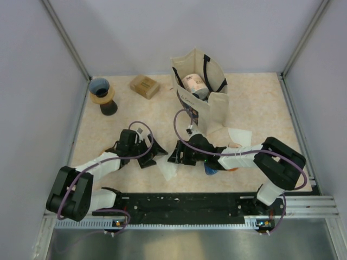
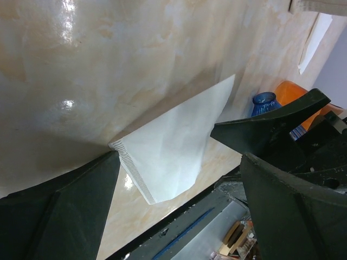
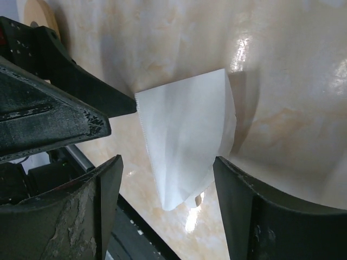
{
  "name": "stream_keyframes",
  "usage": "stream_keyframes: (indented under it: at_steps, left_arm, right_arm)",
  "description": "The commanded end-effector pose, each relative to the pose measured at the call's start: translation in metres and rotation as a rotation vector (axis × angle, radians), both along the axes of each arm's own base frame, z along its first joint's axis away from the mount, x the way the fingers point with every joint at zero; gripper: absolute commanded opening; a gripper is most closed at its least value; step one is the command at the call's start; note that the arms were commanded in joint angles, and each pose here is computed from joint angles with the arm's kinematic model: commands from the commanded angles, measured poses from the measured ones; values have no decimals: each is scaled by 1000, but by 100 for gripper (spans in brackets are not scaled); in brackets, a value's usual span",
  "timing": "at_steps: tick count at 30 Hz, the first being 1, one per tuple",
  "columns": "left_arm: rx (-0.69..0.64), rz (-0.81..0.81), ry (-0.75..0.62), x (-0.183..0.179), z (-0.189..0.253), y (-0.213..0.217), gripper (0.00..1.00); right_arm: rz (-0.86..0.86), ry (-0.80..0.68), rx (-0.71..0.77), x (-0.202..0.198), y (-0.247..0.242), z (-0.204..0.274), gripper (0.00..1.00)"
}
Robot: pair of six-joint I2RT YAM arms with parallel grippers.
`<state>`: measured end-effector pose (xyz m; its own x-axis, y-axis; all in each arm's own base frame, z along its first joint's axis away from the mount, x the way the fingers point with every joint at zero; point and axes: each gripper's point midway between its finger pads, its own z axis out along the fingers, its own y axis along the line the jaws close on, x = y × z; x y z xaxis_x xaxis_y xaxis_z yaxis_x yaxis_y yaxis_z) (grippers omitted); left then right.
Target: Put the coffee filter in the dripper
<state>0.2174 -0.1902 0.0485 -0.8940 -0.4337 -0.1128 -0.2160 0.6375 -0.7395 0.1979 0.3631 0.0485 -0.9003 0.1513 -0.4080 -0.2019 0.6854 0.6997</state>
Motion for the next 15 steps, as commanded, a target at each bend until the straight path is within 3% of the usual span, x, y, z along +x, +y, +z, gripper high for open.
stream_keyframes:
  at_steps: [1,10,14,15]
  left_arm:
    - [56,3,68,-15,-23,6,99]
    - [50,-4,81,-16,-26,2,99]
    - [42,-8,78,-16,-25,0,99]
    - [36,-9,77,-16,-24,-1,99]
  right_arm:
    - [35,-38,87,0,21,23,67]
    - [18,-34,81,2,20,14,62]
    - [22,-50,93,4,22,16,43]
    - [22,-53,90,4,21,16,28]
